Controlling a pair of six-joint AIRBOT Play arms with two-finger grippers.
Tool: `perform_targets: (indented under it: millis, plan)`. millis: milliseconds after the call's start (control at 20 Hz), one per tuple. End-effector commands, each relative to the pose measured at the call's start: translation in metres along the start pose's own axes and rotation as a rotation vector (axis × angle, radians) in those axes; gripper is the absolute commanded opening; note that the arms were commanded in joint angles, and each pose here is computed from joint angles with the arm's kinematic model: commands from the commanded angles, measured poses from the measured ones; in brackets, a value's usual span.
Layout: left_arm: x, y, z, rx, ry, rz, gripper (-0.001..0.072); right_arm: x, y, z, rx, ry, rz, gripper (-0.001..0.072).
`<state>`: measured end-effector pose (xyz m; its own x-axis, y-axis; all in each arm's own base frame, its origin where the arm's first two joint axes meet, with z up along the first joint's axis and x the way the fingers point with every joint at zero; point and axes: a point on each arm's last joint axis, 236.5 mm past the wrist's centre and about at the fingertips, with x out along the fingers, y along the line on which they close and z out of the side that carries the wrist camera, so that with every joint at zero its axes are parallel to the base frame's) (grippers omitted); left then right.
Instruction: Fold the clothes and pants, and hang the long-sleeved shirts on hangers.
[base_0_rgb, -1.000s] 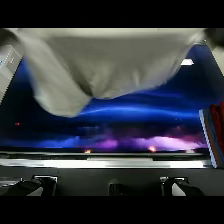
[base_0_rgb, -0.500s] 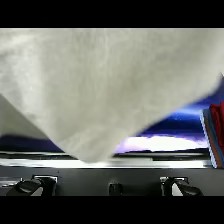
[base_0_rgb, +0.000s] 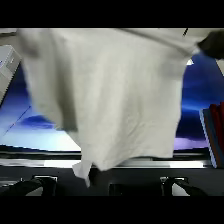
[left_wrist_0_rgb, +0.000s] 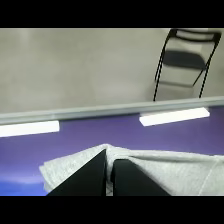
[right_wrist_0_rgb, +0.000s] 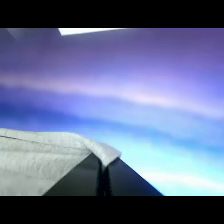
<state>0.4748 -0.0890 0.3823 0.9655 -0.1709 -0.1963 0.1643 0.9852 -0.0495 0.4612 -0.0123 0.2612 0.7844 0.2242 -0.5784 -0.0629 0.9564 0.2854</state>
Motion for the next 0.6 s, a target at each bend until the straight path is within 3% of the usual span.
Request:
perform_targets:
  millis: [0,250,500,550]
  plan:
    - [0.108,0.01,-0.134,0.015,0.272,0.03,0.0028,0.107,-0.068,-0.071,0.208,0.229,-0.096,0.0039]
    - [0.149,-0.02,-0.289,-0.14,0.67,-0.054,0.0031,0.161,-0.062,-0.125,0.412,0.404,-0.006,0.004]
    - [0.12,-0.063,-0.375,-0.34,1.016,-0.16,0.0037,0.173,-0.059,-0.18,0.494,0.615,0.008,0.004]
    - [0.114,-0.07,-0.378,-0.366,1.049,-0.182,0.0083,0.172,-0.059,-0.179,0.513,0.615,0.005,0.0041]
